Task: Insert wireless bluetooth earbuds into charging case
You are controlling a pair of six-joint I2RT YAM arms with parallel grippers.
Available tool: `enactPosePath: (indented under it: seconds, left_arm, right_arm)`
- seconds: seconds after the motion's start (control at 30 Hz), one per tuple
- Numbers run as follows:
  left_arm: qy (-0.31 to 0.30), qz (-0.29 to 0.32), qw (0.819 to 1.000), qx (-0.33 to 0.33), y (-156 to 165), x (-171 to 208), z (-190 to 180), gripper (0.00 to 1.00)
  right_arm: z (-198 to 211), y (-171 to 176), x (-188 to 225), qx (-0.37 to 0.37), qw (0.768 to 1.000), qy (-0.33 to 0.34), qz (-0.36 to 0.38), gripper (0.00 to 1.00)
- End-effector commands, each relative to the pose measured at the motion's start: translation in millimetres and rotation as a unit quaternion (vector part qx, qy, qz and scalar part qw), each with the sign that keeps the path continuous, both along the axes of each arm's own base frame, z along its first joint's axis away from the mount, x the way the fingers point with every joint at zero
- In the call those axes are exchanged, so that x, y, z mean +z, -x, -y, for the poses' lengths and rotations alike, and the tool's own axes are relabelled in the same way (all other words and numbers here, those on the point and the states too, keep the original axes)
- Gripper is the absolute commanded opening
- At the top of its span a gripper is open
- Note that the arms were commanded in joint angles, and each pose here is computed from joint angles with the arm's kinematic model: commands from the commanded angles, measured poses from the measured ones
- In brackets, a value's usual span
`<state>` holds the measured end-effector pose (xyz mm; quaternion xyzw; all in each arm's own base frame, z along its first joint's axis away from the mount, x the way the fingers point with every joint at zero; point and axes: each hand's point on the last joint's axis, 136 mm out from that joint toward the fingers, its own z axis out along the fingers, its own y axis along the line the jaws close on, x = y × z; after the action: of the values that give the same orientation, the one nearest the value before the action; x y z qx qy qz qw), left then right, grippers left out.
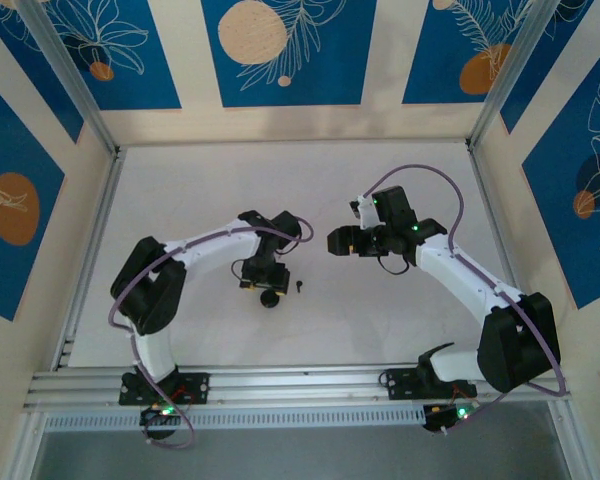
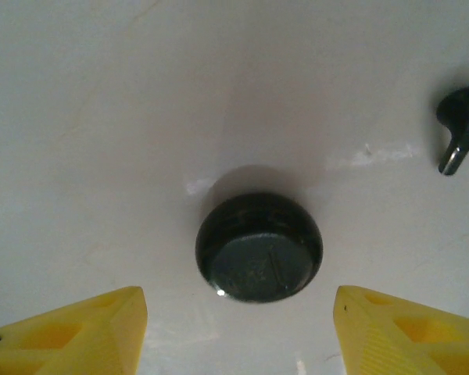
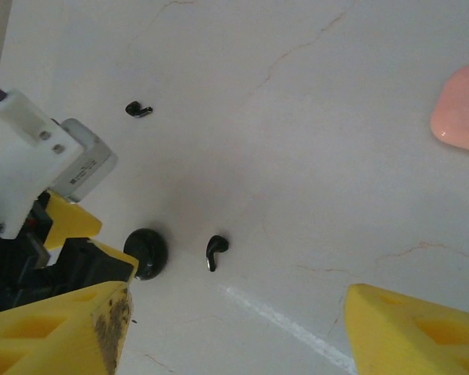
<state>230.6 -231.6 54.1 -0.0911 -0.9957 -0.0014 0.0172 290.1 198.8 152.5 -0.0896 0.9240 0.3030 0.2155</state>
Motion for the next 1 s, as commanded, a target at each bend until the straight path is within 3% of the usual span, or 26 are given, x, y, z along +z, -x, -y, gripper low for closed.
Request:
enactPosePath:
  seconds: [0.0, 0.63, 0.97]
  left_arm:
    - [0.004, -0.011, 1.0, -0.017, 1.0, -2.9, 10.2, 0.64]
    - [-0.023, -0.051, 0.998, -0.027, 8.9, -36.3, 11.7, 0.64]
    - [-0.033, -0.056, 0.997, -0.034, 11.9, -45.8, 8.8, 0.53]
  right_arm:
    - [2.0, 6.3, -1.4, 0.003, 1.0, 0.007, -0.001, 0.73]
    - [2.7, 9.3, 0.5, 0.011, 1.0, 0.011, 0.002, 0.73]
    - [8.6, 11.4, 8.5, 0.006, 1.0, 0.014, 0.014, 0.73]
